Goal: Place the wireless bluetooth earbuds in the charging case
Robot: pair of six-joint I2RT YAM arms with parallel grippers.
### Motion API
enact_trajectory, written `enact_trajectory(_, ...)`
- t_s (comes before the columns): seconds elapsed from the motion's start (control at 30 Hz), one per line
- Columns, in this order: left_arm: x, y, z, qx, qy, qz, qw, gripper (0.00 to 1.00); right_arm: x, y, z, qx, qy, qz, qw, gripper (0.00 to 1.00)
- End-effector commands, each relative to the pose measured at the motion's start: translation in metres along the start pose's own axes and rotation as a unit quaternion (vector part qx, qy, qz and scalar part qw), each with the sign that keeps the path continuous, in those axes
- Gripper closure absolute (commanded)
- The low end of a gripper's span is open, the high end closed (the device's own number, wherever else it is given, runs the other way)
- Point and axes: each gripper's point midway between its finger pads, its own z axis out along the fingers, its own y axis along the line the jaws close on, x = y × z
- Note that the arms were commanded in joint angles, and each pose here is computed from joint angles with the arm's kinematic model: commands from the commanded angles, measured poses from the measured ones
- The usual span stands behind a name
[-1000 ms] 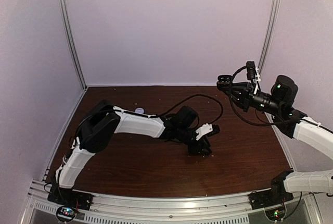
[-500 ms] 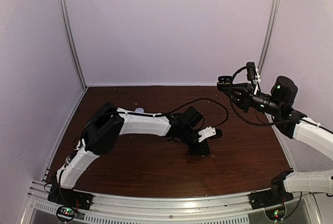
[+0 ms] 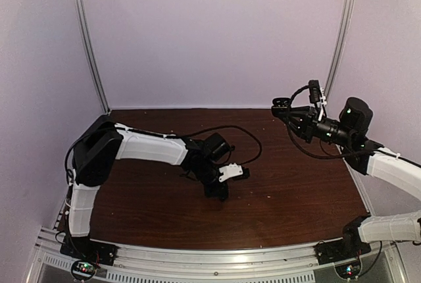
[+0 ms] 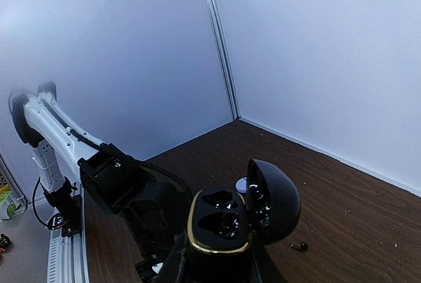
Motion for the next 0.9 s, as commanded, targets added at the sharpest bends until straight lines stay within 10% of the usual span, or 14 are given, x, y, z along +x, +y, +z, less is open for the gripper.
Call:
enact_trajectory(0.0, 0.065, 0.01, -0.025, -0.05, 0.095, 0.005, 0.994, 0.96, -0.003, 0.003, 0.001, -0.018, -0.014, -0.004, 1.0, 1.0)
enact_trajectory(0.3, 0.058, 0.04, -0.066, -0.121, 0.057, -0.014, 0.991, 0.79, -0.001, 0.003, 0.004, -0.028, -0.012, -0.001, 1.0, 1.0)
enact_trajectory(0.63, -0.002, -0.014, -0.114, -0.087, -0.245, 0.089, 0.961, 0.54, 0.002, 0.005, 0.005, -0.036, -0.009, 0.001, 0.999, 1.0)
enact_trajectory(0.87, 0.008, -0.025, -0.099, -0.083, -0.329, 0.102, 0.935, 0.54, 0.004, 0.005, 0.003, -0.032, -0.001, -0.001, 0.999, 1.0)
